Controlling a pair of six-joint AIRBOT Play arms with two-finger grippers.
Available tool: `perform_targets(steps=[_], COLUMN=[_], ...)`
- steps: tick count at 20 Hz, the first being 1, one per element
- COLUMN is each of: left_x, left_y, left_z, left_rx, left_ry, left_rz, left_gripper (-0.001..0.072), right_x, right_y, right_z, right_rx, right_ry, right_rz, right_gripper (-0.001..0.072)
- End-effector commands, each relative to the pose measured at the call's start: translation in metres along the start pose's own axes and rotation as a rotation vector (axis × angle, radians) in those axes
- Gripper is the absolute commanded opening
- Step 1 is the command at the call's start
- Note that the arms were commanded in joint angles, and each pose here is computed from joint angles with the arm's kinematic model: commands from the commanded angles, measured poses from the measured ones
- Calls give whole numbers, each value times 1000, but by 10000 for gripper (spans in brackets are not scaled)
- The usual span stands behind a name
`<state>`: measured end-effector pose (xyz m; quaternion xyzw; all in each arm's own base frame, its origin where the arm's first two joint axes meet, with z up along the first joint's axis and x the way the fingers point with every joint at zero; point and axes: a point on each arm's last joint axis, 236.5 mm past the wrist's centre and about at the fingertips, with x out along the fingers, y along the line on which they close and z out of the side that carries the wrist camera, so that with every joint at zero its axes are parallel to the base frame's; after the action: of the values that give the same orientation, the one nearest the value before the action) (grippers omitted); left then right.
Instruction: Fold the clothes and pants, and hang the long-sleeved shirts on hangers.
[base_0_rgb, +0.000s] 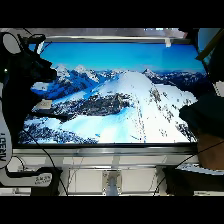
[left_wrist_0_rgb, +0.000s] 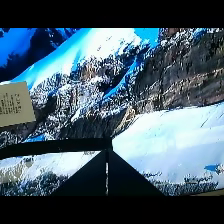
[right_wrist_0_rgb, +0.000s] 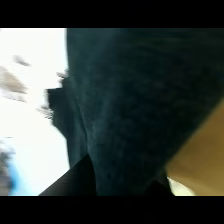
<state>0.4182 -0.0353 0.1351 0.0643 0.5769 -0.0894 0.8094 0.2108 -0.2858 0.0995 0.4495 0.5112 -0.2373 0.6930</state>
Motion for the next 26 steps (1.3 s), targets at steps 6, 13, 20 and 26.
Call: perform_targets(steps=[6,13,20,26], left_x=[0,10,19,19], left_y=[0,0,0,0], left_z=[0,-1,-4,-5], left_rx=[0,-1,-2,-2], left_ry=[0,24,58,59], left_rz=[0,-4,-10,-9], left_gripper=[17,17,17,17], right_x=[79,-11,-99,-76], right_y=[-143,-70,188,277], right_z=[-94,-68,-78,-185], right_rx=[214,221,-299,-893], right_ry=[230,105,-285,-143], right_rz=[-413,-281,377,455], right_gripper=[276,523,236,42])
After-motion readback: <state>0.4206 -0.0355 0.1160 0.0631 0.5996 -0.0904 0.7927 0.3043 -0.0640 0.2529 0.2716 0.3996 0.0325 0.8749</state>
